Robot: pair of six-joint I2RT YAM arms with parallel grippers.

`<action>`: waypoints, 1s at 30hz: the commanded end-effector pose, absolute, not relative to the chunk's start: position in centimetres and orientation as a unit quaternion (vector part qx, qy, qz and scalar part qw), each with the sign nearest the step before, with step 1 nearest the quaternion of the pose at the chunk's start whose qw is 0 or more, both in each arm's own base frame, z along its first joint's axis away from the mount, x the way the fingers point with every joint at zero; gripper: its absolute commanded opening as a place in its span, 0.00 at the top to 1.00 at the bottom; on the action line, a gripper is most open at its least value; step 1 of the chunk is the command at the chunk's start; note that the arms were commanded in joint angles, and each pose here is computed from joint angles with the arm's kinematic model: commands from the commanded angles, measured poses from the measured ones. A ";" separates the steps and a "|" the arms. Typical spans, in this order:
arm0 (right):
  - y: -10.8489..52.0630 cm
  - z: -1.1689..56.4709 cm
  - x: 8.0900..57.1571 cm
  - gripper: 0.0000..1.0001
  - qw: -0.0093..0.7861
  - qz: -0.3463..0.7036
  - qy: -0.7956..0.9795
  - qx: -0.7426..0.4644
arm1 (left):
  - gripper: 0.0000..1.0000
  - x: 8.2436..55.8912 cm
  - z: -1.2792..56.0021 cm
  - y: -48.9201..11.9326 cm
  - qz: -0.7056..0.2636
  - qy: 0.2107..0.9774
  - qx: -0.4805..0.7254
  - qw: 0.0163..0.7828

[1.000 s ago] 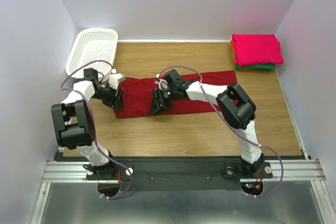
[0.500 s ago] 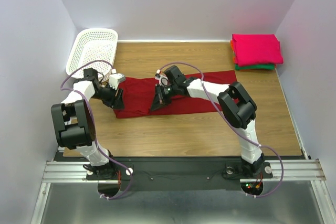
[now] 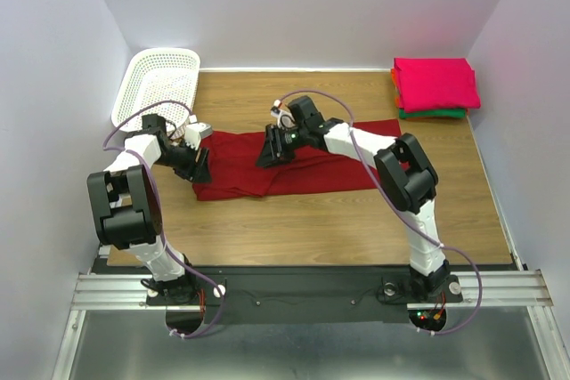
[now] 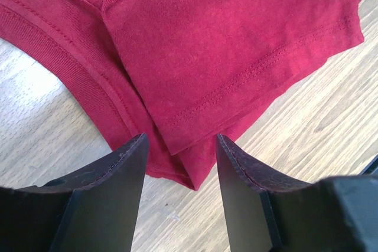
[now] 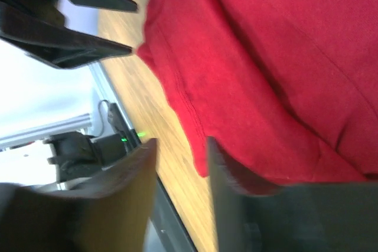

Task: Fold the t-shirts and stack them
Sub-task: Fold the tshirt

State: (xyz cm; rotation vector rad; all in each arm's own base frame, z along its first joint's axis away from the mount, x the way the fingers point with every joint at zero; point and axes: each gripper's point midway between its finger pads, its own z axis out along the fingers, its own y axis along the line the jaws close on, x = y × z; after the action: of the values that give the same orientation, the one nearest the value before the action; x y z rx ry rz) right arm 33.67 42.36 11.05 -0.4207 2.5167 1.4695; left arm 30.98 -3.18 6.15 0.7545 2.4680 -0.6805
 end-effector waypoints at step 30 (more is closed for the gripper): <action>43.2 6.0 28.3 0.49 0.353 0.084 0.725 -0.586 | 0.39 30.6 7.8 -2.6 -0.254 0.892 0.278 0.251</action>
State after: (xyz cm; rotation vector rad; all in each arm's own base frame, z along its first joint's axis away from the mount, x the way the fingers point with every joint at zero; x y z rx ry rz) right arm 27.40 43.12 6.12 -1.5021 1.9191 0.2770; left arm 30.46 -2.55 6.19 0.7434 2.4749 -0.6929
